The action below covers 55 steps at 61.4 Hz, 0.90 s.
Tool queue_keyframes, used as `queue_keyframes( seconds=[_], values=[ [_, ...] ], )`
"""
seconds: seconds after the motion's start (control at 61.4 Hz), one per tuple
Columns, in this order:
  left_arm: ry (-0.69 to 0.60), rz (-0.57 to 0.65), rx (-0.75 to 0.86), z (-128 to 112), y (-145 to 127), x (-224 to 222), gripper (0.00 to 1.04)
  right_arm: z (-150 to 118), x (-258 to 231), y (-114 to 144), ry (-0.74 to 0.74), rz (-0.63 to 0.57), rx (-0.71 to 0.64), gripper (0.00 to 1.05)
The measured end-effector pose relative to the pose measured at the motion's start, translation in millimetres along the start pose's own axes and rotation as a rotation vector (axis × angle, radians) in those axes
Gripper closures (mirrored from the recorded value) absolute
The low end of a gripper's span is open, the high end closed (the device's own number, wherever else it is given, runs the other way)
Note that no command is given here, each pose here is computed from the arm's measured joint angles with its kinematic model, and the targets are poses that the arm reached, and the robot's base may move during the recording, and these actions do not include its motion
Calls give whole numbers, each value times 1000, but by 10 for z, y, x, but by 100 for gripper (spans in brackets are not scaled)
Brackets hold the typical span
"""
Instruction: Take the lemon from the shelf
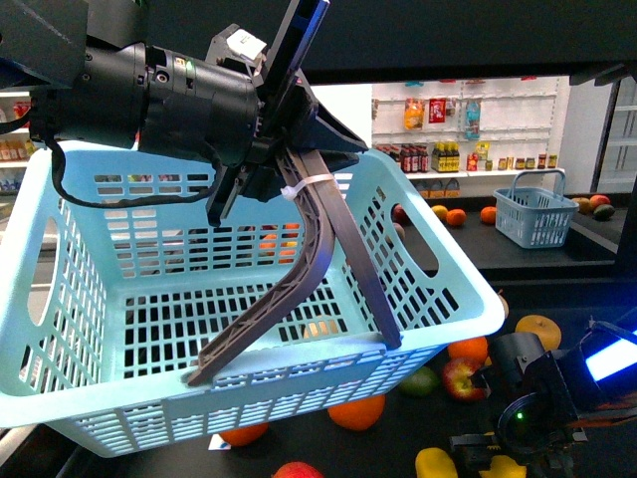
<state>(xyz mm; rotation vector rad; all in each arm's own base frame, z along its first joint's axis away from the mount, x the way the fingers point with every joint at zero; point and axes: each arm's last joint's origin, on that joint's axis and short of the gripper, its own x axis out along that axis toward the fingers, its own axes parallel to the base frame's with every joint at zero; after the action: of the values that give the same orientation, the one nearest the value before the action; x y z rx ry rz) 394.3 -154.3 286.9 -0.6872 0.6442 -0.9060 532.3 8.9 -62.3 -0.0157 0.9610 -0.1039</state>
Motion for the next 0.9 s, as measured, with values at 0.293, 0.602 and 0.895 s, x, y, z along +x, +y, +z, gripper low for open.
queue_keyframes(
  seconds=[0.293, 0.602, 0.895],
  values=[
    [0, 0, 0, 0, 0, 0, 94, -13, -286, -283, -15, -13, 33, 42],
    [0, 0, 0, 0, 0, 0, 94, 596, -1686, -976, -301, -18, 90, 42],
    [0, 0, 0, 0, 0, 0, 94, 802, -3046, -679, -494, 252, 95, 42]
  ],
)
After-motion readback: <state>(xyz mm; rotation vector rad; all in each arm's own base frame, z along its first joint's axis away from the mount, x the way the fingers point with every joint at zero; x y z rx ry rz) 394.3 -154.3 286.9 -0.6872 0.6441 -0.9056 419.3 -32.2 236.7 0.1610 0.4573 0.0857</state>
